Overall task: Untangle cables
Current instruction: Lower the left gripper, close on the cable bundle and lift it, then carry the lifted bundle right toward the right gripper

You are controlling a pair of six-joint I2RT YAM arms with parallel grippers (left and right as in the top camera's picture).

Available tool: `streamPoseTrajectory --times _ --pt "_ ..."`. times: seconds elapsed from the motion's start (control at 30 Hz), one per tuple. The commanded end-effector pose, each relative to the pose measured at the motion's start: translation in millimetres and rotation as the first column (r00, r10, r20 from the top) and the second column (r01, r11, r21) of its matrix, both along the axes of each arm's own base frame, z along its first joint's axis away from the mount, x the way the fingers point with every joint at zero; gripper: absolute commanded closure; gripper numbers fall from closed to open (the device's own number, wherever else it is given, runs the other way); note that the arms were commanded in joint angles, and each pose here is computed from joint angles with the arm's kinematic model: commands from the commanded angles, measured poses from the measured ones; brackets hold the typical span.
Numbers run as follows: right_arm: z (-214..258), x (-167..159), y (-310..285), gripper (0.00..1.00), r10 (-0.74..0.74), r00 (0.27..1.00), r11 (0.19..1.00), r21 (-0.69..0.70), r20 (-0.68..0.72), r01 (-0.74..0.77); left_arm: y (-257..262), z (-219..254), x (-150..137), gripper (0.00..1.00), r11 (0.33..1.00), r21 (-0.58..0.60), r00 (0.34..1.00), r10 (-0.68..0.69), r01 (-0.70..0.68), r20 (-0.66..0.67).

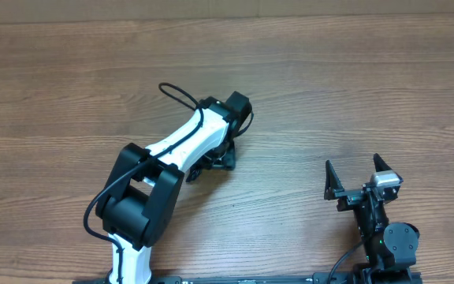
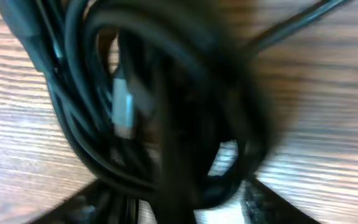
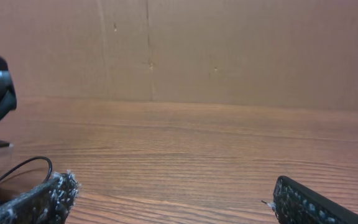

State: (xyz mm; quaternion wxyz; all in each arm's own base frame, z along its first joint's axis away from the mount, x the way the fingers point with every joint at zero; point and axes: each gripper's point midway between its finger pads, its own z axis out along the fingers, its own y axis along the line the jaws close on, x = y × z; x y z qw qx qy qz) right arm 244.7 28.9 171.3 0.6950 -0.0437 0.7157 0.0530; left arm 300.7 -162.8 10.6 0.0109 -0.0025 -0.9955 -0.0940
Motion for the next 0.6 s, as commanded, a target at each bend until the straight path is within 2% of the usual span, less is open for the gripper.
streamPoseTrajectory --times 0.0,0.03,0.07,0.3,0.37,0.4,0.43,0.47,0.5,0.57 --pt "-1.2 0.4 -2.4 0.00 -0.012 1.000 1.000 -0.004 0.006 0.012 3.0 -6.2 -4.4 0.64 1.000 0.017 1.000 -0.003 0.003 0.001" --pt "-1.2 0.4 -2.4 0.00 -0.012 1.000 1.000 -0.004 0.006 0.012 3.2 -6.5 -4.7 0.78 1.000 0.018 1.000 -0.003 0.003 0.001" --pt "-1.2 0.4 -2.4 0.00 -0.012 1.000 1.000 -0.004 0.006 0.012 3.2 -6.5 -4.7 0.96 1.000 0.018 1.000 -0.003 0.003 0.000" --pt "-1.2 0.4 -2.4 0.00 -0.012 1.000 1.000 -0.004 0.006 0.012 -0.2 10.1 -1.1 0.96 0.997 -0.009 0.997 -0.079 0.079 0.019" --pt "-1.2 0.4 -2.4 0.00 -0.012 1.000 1.000 -0.004 0.006 0.012 -6.4 29.4 5.1 0.96 0.988 -0.049 0.988 -0.143 0.146 0.066" --pt "-1.2 0.4 -2.4 0.00 -0.012 1.000 1.000 -0.004 0.006 0.012 -16.0 41.7 6.8 0.96 0.966 -0.101 0.970 -0.228 0.237 0.087" --pt "-1.2 0.4 -2.4 0.00 -0.012 1.000 1.000 -0.004 0.006 0.012 -27.2 53.7 6.0 0.96 0.927 -0.161 0.940 -0.324 0.338 0.109" --pt "-1.2 0.4 -2.4 0.00 -0.012 1.000 1.000 -0.004 0.006 0.012 -44.5 71.8 0.2 0.96 0.840 -0.252 0.876 -0.457 0.481 0.150" --pt "-1.2 0.4 -2.4 0.00 -0.012 1.000 1.000 -0.004 0.006 0.012 -63.5 95.1 -10.6 0.96 0.701 -0.343 0.779 -0.585 0.625 0.224" --pt "-1.2 0.4 -2.4 0.00 -0.012 1.000 1.000 -0.004 0.006 0.012 -78.0 121.7 -22.7 0.96 0.559 -0.397 0.680 -0.659 0.728 0.321"
